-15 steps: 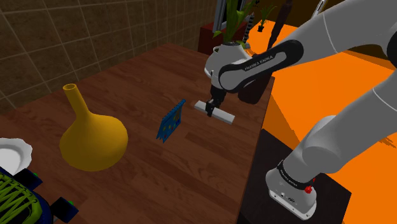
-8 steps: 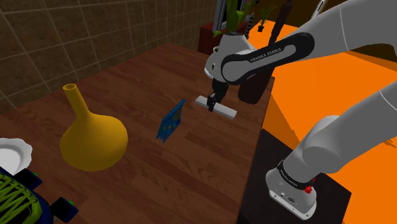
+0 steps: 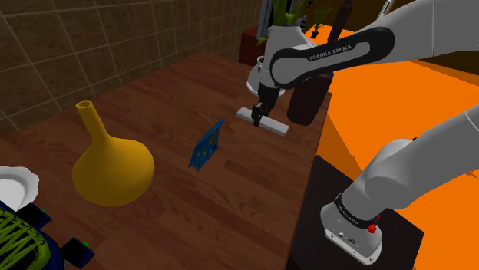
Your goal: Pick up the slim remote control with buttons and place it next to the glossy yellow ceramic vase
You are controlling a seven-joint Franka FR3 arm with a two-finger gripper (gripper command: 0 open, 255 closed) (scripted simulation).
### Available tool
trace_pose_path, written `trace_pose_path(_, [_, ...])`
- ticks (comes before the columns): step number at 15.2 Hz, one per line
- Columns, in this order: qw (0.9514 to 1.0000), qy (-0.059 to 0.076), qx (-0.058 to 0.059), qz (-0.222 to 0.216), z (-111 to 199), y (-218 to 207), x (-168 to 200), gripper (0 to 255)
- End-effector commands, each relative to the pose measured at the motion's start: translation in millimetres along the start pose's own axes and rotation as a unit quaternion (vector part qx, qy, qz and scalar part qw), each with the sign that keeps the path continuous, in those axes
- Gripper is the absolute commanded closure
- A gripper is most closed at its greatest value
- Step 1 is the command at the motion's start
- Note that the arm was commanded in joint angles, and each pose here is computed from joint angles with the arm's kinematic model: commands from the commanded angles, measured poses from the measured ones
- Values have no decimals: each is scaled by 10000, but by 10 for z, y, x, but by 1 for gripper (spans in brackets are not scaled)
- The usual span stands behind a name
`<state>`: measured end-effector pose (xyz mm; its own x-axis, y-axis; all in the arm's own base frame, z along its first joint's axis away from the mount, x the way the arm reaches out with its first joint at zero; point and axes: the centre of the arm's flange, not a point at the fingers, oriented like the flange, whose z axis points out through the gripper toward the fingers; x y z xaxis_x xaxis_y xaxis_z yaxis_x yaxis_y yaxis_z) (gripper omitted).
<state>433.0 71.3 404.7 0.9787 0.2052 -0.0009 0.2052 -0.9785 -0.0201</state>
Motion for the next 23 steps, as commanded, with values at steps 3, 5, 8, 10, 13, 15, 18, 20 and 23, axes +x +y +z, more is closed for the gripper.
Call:
trace_pose_path(3, [10000, -1, 0, 0, -216, -8, 0, 255])
trace_pose_path(5, [10000, -1, 0, 0, -321, -10, 0, 255])
trace_pose_path(8, [10000, -1, 0, 0, -480, -13, 0, 255])
trace_pose_path(10, [10000, -1, 0, 0, -585, -15, 0, 255])
trace_pose_path(13, [10000, -1, 0, 0, -744, -18, 0, 255])
trace_pose_path(15, [10000, -1, 0, 0, -849, -21, 0, 255])
trace_pose_path(18, [10000, -1, 0, 0, -1008, -24, 0, 255])
trace_pose_path(20, [10000, -1, 0, 0, -1113, -26, -1, 255])
trace_pose_path(23, [10000, -1, 0, 0, -1272, -29, -1, 255])
